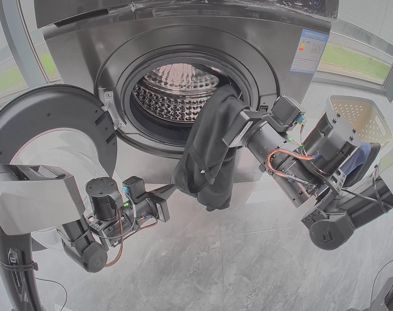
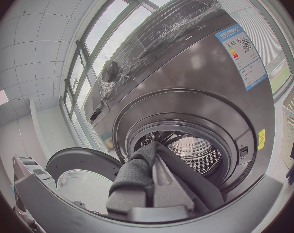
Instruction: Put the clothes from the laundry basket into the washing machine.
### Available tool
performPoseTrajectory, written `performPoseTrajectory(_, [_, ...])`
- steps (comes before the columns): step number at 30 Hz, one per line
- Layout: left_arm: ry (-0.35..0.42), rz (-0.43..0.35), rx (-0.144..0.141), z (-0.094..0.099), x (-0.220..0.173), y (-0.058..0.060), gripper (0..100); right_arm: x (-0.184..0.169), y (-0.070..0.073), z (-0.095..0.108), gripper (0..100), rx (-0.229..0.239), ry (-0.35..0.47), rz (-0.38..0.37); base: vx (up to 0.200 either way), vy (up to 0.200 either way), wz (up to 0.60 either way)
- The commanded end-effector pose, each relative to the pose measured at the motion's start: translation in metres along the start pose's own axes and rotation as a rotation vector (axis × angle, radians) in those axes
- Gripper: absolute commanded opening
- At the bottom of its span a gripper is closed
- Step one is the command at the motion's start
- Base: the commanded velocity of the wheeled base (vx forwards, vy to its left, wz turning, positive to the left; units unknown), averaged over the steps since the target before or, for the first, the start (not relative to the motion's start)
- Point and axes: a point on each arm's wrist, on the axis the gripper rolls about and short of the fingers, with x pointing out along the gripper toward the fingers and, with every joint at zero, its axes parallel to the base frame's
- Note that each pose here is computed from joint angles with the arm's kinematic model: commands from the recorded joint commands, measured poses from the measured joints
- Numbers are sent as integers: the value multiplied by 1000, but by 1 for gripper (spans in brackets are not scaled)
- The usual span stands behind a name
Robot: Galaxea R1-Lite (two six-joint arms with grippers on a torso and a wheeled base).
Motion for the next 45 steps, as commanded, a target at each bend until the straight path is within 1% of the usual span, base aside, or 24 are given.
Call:
performPoseTrajectory(1, [71, -5, -11, -24, 3, 5, 0, 0, 9, 0, 0, 8, 2, 22, 0, 0, 0])
performPoseTrajectory(3, [90, 4, -16, -34, 6, 11, 0, 0, 12, 1, 0, 12, 0, 31, 0, 0, 0])
performPoseTrajectory(4, [98, 2, -18, -38, 9, 13, 100, 1, 13, 2, 0, 14, -4, 34, 0, 0, 0])
performPoseTrajectory(5, [98, 2, -18, -38, 9, 13, 100, 1, 13, 2, 0, 14, -4, 34, 0, 0, 0])
performPoseTrajectory(7, [106, 3, -18, -45, 14, 16, 100, 3, 14, 5, 0, 16, -14, 37, 0, 0, 0])
performPoseTrajectory(10, [96, 4, -15, -47, 19, 17, 100, 5, 14, 6, 0, 16, -19, 38, 0, 0, 0])
performPoseTrajectory(15, [64, 10, -6, -43, 27, 19, 100, 6, 15, 6, 0, 15, -11, 38, 0, 0, 0])
performPoseTrajectory(16, [47, 12, 9, -40, 31, 21, 100, 6, 16, 7, 0, 16, -12, 40, 0, 0, 0])
performPoseTrajectory(18, [25, 18, 23, -36, 34, 24, 100, 6, 18, 7, 0, 19, -13, 46, 0, 0, 0])
performPoseTrajectory(22, [5, 34, 26, -33, 38, 26, 100, 6, 18, 6, 0, 20, -12, 47, 0, 0, 0])
performPoseTrajectory(23, [-20, 48, 31, -29, 42, 28, 100, 6, 18, 6, 0, 20, -12, 47, 0, 0, 0])
performPoseTrajectory(25, [-33, 52, 33, -26, 43, 29, 100, 6, 18, 6, 0, 20, -12, 47, 0, 0, 0])
performPoseTrajectory(27, [-39, 52, 36, -23, 42, 28, 100, 5, 15, 6, 0, 16, -9, 39, 0, 0, 0])
performPoseTrajectory(29, [-44, 57, 48, -20, 40, 27, 100, 5, 14, 6, 0, 13, -7, 35, 0, 0, 0])
performPoseTrajectory(32, [-46, 76, 81, -18, 39, 27, 100, 4, 11, 9, 0, 9, -9, 28, 0, 0, 0])
performPoseTrajectory(38, [-39, 69, 93, -22, 42, 24, 100, 3, 13, 14, 0, 9, -7, 29, 0, 0, 0])
performPoseTrajectory(41, [-21, 71, 127, -31, 46, 26, 100, 3, 14, 18, 0, 9, -14, 33, 0, 0, 0])
performPoseTrajectory(45, [-41, 78, 175, -31, 53, 31, 100, 3, 15, 16, 0, 11, -4, 37, 0, 0, 0])
